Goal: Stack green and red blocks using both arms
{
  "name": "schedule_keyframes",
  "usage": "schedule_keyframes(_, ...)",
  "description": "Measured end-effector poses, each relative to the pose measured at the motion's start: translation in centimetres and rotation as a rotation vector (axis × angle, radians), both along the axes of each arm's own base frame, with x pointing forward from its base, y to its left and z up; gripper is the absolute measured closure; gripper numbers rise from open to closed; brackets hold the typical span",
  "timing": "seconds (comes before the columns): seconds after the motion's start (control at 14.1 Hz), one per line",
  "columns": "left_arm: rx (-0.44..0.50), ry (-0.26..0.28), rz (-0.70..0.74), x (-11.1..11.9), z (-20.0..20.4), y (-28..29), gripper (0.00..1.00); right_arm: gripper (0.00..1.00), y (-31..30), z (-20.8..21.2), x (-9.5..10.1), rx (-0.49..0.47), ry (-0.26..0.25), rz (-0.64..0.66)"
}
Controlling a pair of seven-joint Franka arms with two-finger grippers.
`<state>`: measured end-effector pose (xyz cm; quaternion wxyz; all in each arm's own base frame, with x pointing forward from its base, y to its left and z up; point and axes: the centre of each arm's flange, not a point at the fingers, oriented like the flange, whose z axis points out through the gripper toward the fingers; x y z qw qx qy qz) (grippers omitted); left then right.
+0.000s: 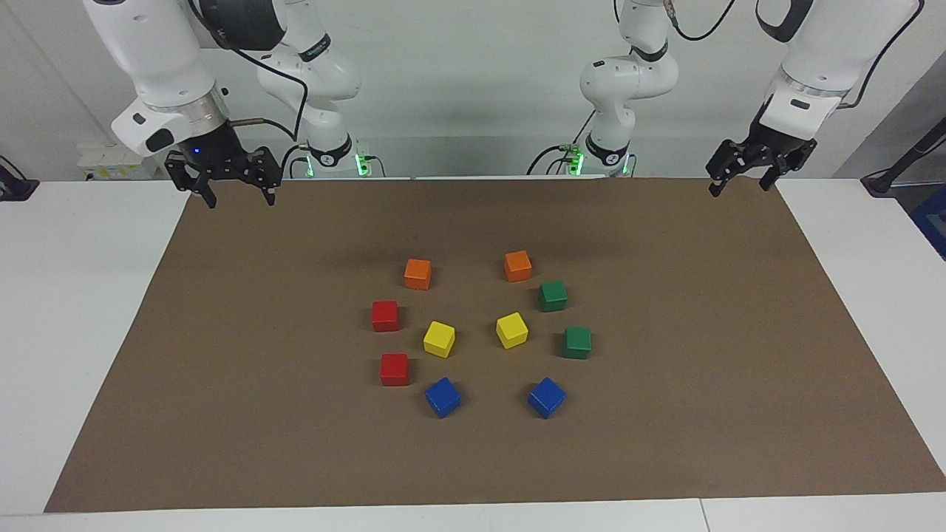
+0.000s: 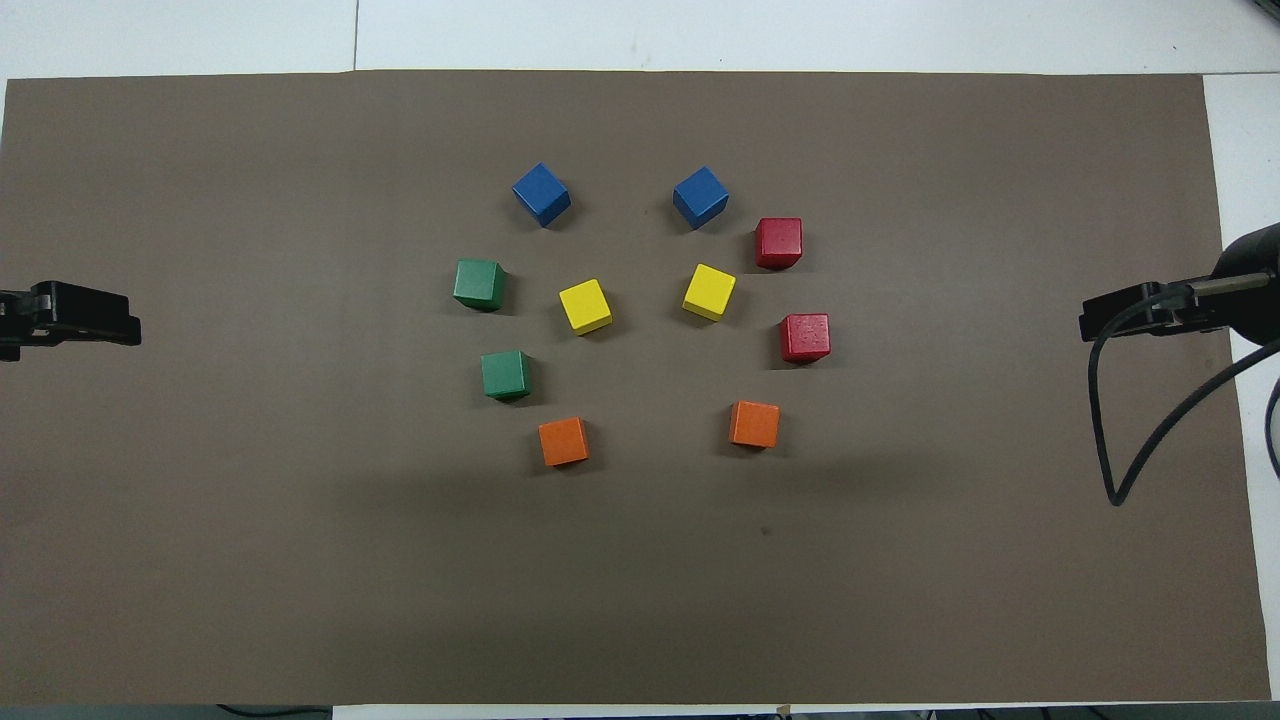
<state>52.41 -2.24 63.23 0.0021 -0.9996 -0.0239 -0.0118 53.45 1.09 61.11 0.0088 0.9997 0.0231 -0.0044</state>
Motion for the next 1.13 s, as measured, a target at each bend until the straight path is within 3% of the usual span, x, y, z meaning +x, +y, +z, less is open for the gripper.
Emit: schedule_keyframes(1.13, 0.0, 0.002, 0.004, 0.0, -0.09, 0.36, 0.0, 0.0, 0.08, -0.48, -0.1, 0.0, 0.009, -0.001)
